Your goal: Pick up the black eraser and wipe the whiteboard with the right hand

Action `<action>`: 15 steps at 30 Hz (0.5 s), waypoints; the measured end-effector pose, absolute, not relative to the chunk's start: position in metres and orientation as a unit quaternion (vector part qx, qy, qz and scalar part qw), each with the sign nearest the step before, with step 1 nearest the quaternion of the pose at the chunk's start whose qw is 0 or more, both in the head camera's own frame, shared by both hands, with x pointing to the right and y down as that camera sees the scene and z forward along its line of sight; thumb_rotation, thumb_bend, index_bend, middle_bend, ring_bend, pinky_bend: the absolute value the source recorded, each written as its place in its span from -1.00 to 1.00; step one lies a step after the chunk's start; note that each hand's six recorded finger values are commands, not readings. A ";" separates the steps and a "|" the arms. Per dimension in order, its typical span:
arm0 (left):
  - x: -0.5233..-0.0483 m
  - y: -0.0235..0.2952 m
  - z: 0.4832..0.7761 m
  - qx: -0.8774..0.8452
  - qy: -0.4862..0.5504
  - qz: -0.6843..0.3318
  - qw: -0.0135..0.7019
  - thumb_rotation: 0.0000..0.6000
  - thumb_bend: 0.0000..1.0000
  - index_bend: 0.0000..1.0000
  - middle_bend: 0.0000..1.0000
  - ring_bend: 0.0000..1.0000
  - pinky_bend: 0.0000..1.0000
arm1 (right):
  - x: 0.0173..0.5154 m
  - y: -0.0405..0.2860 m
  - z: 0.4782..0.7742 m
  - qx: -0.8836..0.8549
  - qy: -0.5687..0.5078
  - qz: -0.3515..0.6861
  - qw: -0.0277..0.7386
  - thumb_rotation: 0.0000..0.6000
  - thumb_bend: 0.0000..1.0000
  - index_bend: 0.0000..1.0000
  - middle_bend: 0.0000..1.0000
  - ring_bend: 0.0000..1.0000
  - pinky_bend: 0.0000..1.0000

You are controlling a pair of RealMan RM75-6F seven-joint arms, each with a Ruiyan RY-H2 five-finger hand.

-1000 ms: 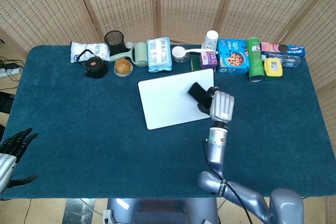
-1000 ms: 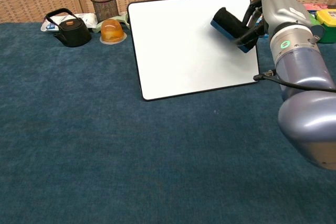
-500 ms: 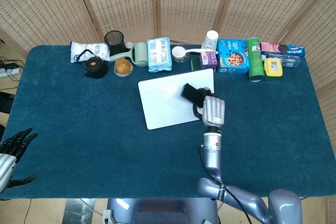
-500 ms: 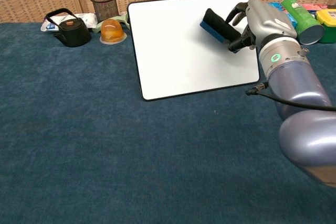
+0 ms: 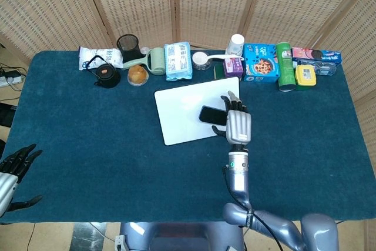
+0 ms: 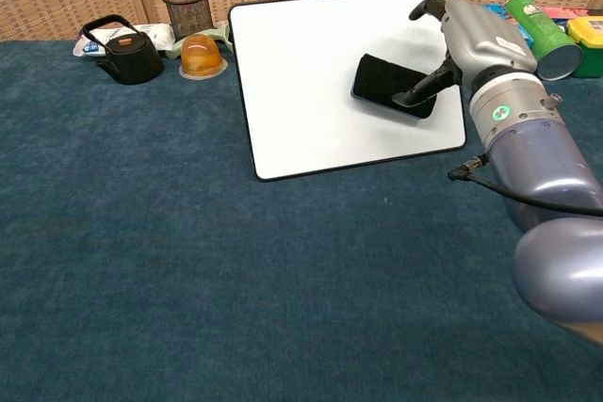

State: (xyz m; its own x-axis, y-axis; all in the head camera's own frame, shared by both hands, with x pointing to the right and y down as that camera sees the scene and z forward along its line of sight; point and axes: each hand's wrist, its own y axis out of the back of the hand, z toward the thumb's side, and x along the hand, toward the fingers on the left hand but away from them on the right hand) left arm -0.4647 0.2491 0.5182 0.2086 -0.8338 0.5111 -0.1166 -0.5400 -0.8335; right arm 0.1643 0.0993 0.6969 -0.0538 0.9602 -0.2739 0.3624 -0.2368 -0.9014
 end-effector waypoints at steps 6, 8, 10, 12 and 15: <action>-0.465 0.248 0.518 -0.700 0.339 -0.530 0.339 1.00 -0.86 -1.00 -1.00 -1.00 -0.79 | 0.168 0.099 0.689 -0.620 -0.542 0.476 0.310 1.00 -0.81 -0.64 -0.77 -0.62 -0.44; -0.465 0.248 0.518 -0.699 0.340 -0.530 0.339 1.00 -0.86 -1.00 -1.00 -1.00 -0.79 | 0.171 0.099 0.684 -0.624 -0.542 0.469 0.311 1.00 -0.85 -0.65 -0.77 -0.62 -0.45; -0.465 0.248 0.518 -0.699 0.340 -0.530 0.340 1.00 -0.86 -1.00 -1.00 -1.00 -0.79 | 0.175 0.101 0.677 -0.631 -0.539 0.463 0.312 1.00 -0.95 -0.67 -0.77 -0.64 -0.50; -0.465 0.249 0.518 -0.698 0.340 -0.530 0.340 1.00 -0.86 -1.00 -1.00 -1.00 -0.79 | 0.181 0.102 0.670 -0.641 -0.532 0.456 0.314 1.00 -1.00 -0.69 -0.78 -0.68 -0.52; -0.465 0.249 0.518 -0.698 0.340 -0.531 0.341 1.00 -0.86 -1.00 -1.00 -1.00 -0.79 | 0.197 0.103 0.657 -0.656 -0.514 0.449 0.321 1.00 -1.00 -0.70 -0.80 -0.77 -0.56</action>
State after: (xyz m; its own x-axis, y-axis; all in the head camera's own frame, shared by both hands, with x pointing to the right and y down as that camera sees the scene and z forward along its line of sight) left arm -0.4649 0.2486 0.5183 0.2057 -0.8362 0.5083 -0.1130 -0.5363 -0.8365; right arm 0.1974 0.1034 0.6570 0.0682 0.9637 -0.2582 0.3868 -0.2641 -0.8835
